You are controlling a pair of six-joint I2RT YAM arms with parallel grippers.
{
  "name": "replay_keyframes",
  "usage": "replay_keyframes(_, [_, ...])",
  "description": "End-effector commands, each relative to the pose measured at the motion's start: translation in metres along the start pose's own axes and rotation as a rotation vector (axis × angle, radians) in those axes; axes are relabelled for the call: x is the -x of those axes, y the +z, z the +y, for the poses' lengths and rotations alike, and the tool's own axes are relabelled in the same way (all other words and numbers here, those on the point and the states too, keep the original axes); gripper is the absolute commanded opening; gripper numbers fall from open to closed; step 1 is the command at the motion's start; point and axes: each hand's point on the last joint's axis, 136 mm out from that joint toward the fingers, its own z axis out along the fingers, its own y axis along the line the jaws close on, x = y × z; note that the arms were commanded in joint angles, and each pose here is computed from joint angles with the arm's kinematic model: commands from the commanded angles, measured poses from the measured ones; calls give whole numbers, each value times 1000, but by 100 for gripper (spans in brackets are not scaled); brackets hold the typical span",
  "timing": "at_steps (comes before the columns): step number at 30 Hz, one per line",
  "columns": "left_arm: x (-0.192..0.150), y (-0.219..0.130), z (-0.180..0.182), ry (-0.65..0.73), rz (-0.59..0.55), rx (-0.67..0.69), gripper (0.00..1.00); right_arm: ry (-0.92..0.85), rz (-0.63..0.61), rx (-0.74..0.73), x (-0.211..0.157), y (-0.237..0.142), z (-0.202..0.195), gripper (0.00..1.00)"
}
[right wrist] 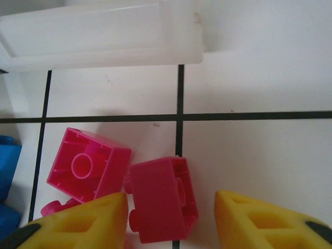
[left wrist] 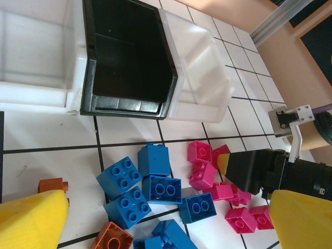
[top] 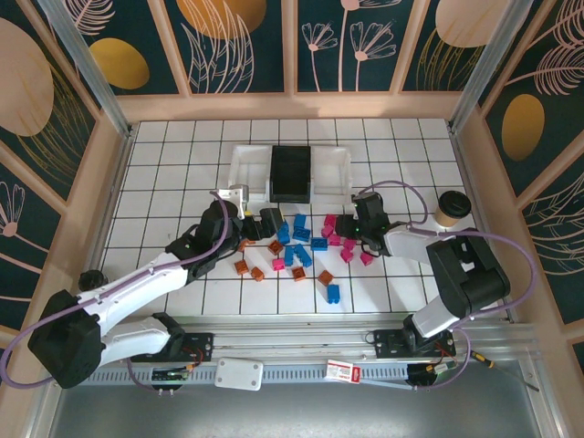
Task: Sort the legos into containers by color
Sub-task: Pick up the lego from the center of the table, then place the lego in the container.
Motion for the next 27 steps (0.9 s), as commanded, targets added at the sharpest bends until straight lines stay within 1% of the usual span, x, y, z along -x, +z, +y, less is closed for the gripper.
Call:
replay_keyframes(1, [6, -6, 3, -11, -27, 15, 99, -16, -30, 48, 14, 0, 12, 39])
replay_keyframes(3, [5, -7, 5, -8, -30, 22, 99, -21, -38, 52, 16, -4, 13, 30])
replay_keyframes(6, [5, -10, 10, -4, -35, 47, 99, -25, -69, 68, 22, -18, 17, 21])
replay_keyframes(8, [5, -13, 15, 1, -45, 69, 99, -27, -103, 94, 31, -33, 24, 18])
replay_keyframes(11, [6, -19, 22, -2, -67, 93, 99, -38, -170, 145, 54, -58, 41, 17])
replay_keyframes(14, [4, -25, 30, -5, -85, 115, 99, -35, -207, 148, 83, -64, 52, 17])
replay_keyframes(16, [2, -27, 38, -14, -90, 145, 99, -24, -216, 124, 100, -55, 55, 17])
replay_keyframes(23, [-4, -37, 56, -47, -99, 215, 99, 27, -191, 59, 144, 7, 60, 18])
replay_keyframes(25, [-8, -40, 62, -52, -94, 237, 99, 38, -172, 43, 149, 24, 59, 19])
replay_keyframes(27, [-10, -42, 66, -55, -91, 252, 99, 46, -170, 40, 158, 35, 61, 24])
